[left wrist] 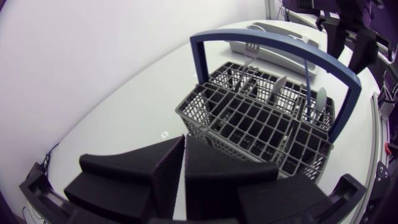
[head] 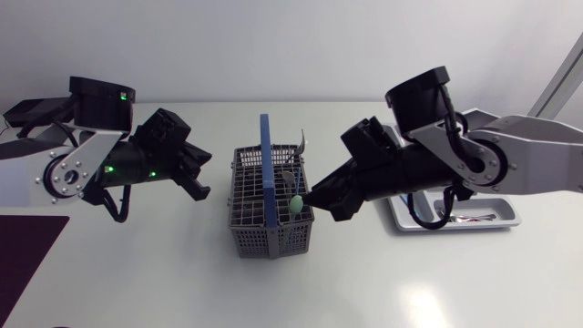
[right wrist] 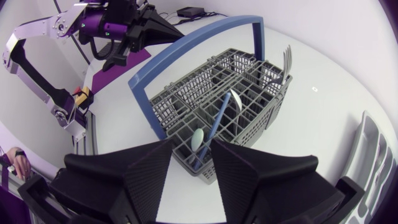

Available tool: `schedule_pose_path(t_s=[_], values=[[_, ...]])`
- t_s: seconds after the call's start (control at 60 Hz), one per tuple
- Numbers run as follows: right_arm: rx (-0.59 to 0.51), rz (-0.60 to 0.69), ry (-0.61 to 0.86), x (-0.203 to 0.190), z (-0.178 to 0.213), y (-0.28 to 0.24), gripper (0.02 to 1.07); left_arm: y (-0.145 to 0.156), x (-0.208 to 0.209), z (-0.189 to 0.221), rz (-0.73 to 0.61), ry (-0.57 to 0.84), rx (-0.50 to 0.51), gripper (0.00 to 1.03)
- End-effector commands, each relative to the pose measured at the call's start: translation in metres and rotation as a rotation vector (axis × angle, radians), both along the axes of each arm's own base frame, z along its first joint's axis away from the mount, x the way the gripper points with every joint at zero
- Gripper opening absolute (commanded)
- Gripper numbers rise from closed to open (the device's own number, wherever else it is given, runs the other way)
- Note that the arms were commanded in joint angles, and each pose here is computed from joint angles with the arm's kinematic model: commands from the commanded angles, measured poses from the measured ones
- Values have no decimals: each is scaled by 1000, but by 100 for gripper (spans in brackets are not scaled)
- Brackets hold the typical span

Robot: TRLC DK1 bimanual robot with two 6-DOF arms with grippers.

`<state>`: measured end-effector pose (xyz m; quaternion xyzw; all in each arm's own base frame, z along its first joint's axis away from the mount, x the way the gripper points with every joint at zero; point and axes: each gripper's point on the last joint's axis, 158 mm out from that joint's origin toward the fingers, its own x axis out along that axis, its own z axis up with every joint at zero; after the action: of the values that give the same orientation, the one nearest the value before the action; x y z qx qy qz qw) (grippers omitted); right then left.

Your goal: Unload the cutlery basket into the drawer organizer.

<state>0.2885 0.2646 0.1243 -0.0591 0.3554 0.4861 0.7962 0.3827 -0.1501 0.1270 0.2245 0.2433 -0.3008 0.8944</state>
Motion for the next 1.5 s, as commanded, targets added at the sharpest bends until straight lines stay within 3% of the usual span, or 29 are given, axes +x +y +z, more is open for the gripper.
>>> schedule_pose_path(t_s=[0.0,0.817,1.017,1.167,1.3,1.383,1.483], values=[[9,-12,46,2,-2,8,53,-9,-20,-4,-57,-1,17,24],[-14,-16,114,6,-27,21,52,-33,-57,-14,-150,21,27,24],[-14,-17,111,8,-27,22,43,-32,-58,-14,-150,18,27,24],[-15,-24,112,10,-29,23,30,-34,-61,-14,-157,18,27,24],[-16,-30,112,14,-31,24,29,-36,-63,-13,-165,16,27,24],[-17,-31,109,15,-32,26,21,-38,-65,-11,-172,15,27,24],[-19,-33,108,17,-33,26,20,-38,-66,-9,-173,14,28,24]])
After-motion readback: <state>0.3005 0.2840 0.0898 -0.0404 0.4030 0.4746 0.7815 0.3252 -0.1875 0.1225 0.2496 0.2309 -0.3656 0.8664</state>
